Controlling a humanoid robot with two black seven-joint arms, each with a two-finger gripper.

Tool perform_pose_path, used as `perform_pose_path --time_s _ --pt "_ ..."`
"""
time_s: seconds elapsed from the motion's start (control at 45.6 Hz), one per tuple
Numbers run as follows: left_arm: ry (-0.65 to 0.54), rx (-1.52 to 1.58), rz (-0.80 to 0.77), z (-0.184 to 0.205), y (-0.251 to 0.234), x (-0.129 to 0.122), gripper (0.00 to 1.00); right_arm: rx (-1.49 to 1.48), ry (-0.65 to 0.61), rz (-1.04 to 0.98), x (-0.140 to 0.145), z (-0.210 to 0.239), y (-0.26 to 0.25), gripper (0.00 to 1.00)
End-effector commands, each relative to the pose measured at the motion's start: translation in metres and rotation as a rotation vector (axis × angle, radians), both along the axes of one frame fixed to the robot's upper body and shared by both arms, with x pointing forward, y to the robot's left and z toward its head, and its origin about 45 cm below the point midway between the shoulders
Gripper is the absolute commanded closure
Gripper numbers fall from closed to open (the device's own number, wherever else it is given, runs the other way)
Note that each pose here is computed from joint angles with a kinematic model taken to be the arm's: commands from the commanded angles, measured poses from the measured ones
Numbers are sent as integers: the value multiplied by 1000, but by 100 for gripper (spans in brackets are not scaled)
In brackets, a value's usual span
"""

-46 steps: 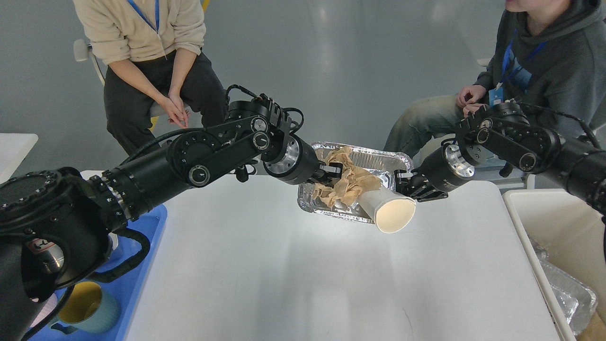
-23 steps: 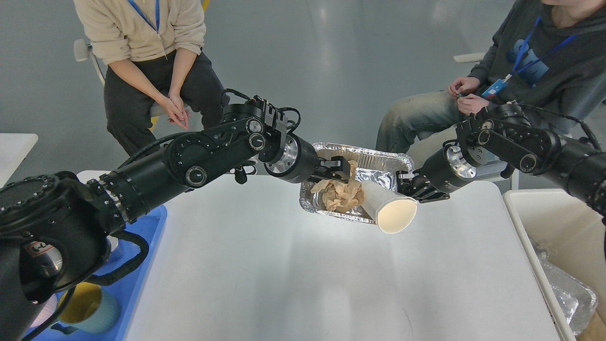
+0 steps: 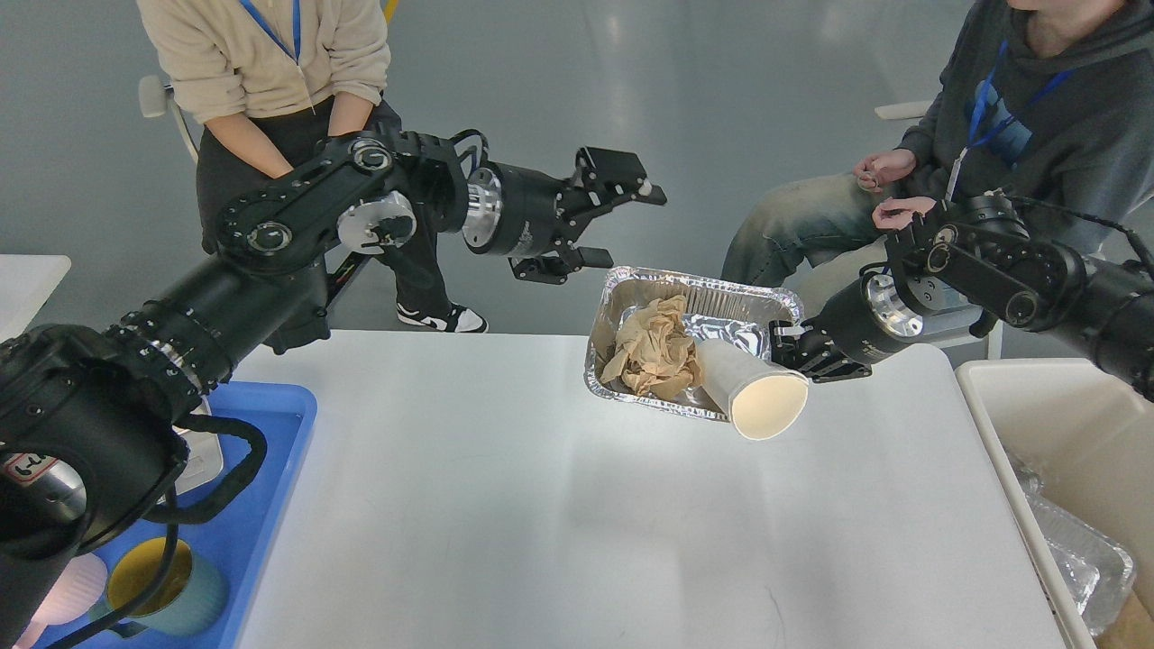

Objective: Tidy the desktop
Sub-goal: 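Withdraw the left gripper away from the foil tray, then carry the loaded foil tray with the right gripper to the white bin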

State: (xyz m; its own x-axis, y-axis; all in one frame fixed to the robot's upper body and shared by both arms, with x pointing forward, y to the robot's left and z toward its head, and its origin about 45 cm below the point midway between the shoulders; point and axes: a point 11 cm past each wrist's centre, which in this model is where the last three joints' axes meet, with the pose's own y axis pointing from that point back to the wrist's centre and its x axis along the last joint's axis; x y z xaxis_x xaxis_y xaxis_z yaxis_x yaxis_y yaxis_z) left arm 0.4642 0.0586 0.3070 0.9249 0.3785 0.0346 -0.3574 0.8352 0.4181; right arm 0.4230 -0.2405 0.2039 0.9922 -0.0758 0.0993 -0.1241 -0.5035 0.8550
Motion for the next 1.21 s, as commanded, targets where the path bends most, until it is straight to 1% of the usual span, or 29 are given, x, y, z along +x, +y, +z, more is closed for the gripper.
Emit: perform_pose_path --time_s 0.0,0.044,0.088,0.131,0.219,0.285,0.394,0.482,0.548,0.636,0.701,0.767,0.833,0.92,1.03,1.183 --pt "85 -284 273 -10 59 36 3 -3 -7 -9 2 2 -3 100" --pt "89 -365 340 -15 77 42 3 -6 -10 -15 4 3 -5 100" --pt "110 -440 396 -27 92 43 3 -8 -15 -25 5 3 -7 100" --pt "135 -500 424 -40 101 39 3 -12 -19 -34 7 4 -10 100" --pt "223 -591 498 -76 118 26 3 -21 -33 -71 12 6 -21 100" --pt "270 -644 540 -94 126 18 3 -36 -45 -118 17 7 -37 100" --pt "298 -700 582 -108 135 12 3 -63 -74 -215 23 14 -74 100" --pt "307 -723 610 -117 141 8 3 -93 -82 -296 22 13 -106 100" --pt "303 -729 614 -116 143 8 3 -112 -88 -351 20 15 -130 100" --pt "296 -733 620 -116 147 8 3 -130 -82 -427 8 14 -167 100" --pt "288 -734 630 -114 153 9 3 -146 -61 -492 -9 7 -198 100" --pt "278 -756 646 -111 158 11 3 -170 -38 -567 -32 1 -235 100" --pt "262 -771 659 -109 164 12 3 -168 -42 -627 -45 4 -259 100" --pt "235 -781 683 -105 177 14 3 -146 -56 -723 -58 5 -285 100" --pt "220 -805 729 -106 192 14 3 -135 -45 -844 -84 -7 -315 100" --pt "217 -827 755 -106 199 15 3 -121 -18 -906 -104 -22 -328 100"
